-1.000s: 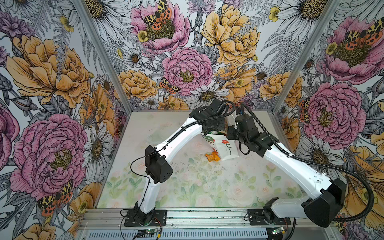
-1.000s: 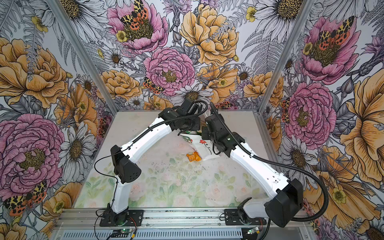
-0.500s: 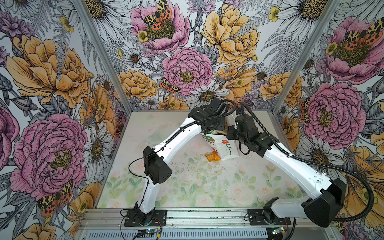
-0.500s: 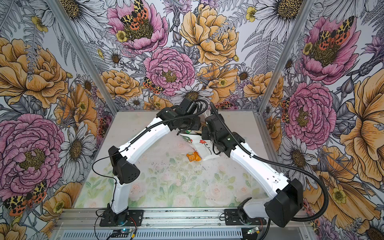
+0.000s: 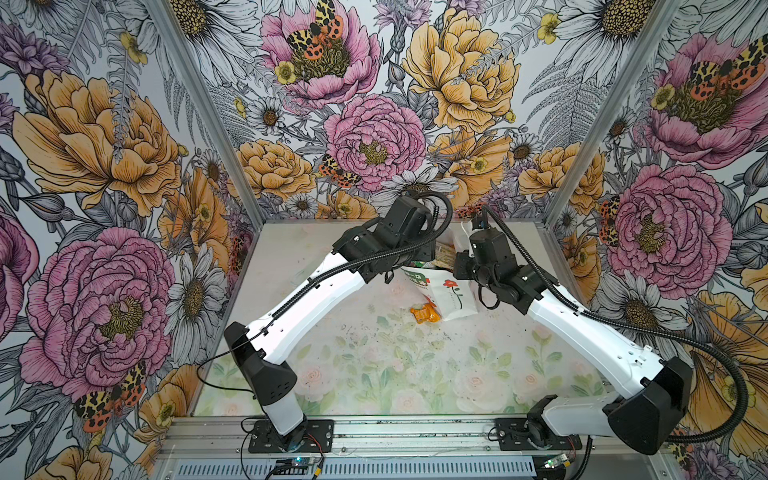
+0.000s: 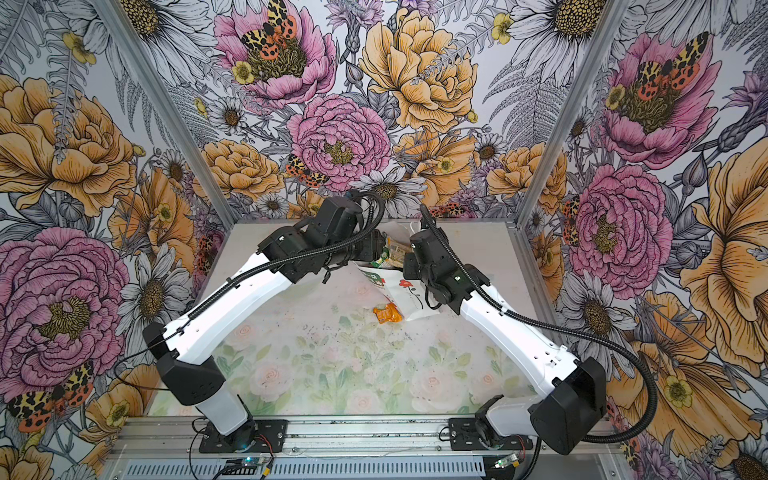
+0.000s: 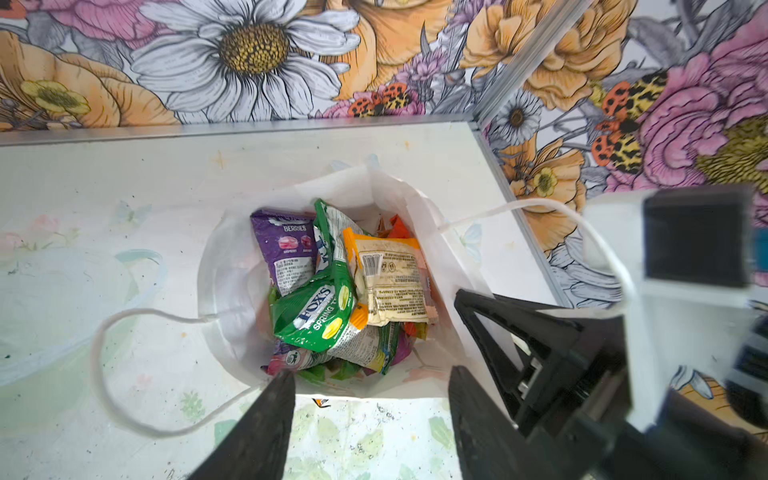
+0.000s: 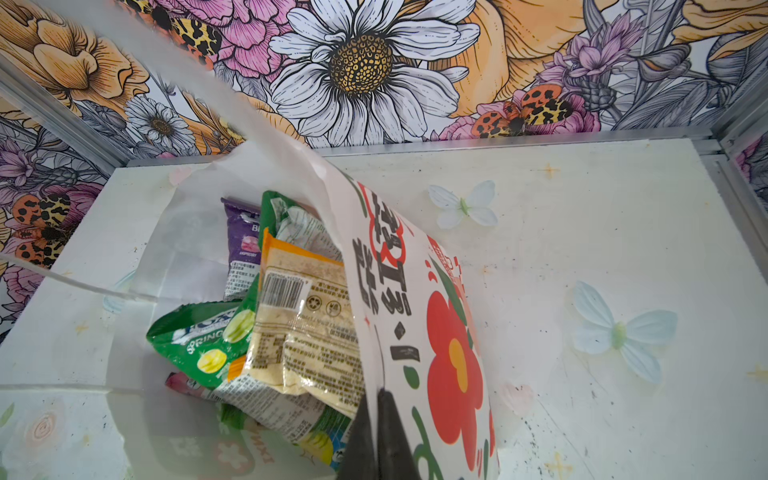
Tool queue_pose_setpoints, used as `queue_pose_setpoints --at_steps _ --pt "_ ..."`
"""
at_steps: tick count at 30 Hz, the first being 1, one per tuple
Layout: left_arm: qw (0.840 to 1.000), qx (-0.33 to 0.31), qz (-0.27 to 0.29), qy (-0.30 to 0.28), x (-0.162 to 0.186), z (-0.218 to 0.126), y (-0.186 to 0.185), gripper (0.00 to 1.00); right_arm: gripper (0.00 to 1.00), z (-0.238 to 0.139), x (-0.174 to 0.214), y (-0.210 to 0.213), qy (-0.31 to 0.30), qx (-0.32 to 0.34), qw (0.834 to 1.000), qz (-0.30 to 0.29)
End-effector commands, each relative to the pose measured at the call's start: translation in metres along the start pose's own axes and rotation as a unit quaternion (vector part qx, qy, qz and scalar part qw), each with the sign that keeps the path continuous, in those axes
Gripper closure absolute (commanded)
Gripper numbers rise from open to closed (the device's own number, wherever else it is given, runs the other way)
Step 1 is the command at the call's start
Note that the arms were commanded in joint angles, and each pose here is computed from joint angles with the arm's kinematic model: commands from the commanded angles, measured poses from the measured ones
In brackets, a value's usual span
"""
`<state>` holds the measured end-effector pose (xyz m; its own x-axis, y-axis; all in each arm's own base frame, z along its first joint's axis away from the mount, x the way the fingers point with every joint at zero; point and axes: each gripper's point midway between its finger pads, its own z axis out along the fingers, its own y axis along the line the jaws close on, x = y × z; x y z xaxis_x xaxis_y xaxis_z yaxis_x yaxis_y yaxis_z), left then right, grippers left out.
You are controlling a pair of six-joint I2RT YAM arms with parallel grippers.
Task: Place the snacks into the paper bag
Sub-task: 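Open the left gripper and withdraw it from the bag toward the orange candy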
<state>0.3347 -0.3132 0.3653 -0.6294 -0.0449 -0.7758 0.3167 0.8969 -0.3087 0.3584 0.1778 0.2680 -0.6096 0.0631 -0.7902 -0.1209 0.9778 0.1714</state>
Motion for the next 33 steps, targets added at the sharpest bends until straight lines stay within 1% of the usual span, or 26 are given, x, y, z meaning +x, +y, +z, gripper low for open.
queue_pose_setpoints --at_steps 1,5,9,12,14,17,19,22,29,33 --pt "0.996 0.017 -0.017 -0.08 -0.027 -0.032 0.002 0.36 1.0 -0.008 -0.004 0.003 -0.007 -0.007 1.0 0.003" --pt "0.99 0.03 -0.038 -0.135 -0.034 -0.07 0.023 0.34 1.0 -0.007 -0.006 0.003 -0.008 -0.005 1.0 0.002" --pt "0.979 0.033 -0.087 -0.179 -0.035 -0.103 0.06 0.34 1.0 -0.005 -0.008 0.004 -0.007 -0.005 1.0 -0.001" --pt "0.974 0.014 -0.112 -0.196 -0.027 -0.117 0.091 0.33 1.0 -0.005 -0.011 0.005 -0.01 -0.005 1.0 -0.003" --pt "0.972 0.001 -0.128 -0.195 -0.017 -0.119 0.111 0.33 1.0 -0.006 -0.013 0.004 -0.013 -0.004 1.0 -0.003" --pt "0.971 -0.003 -0.166 -0.172 0.007 -0.11 0.138 0.33 1.0 -0.006 -0.014 0.002 -0.015 0.0 1.0 -0.003" --pt "0.97 -0.009 -0.192 -0.147 0.029 -0.098 0.153 0.33 1.0 -0.007 -0.014 0.001 -0.016 0.003 1.0 -0.003" --pt "0.97 -0.014 -0.213 -0.113 0.058 -0.082 0.165 0.33 1.0 -0.006 -0.014 -0.002 -0.015 0.006 1.0 -0.002" --pt "0.967 -0.015 -0.251 -0.037 0.112 -0.039 0.173 0.33 1.0 -0.006 -0.013 -0.009 -0.014 0.015 1.0 -0.002" --pt "0.964 0.004 -0.267 0.002 0.139 -0.009 0.164 0.32 1.0 -0.008 -0.012 -0.014 -0.017 0.022 1.0 0.001"
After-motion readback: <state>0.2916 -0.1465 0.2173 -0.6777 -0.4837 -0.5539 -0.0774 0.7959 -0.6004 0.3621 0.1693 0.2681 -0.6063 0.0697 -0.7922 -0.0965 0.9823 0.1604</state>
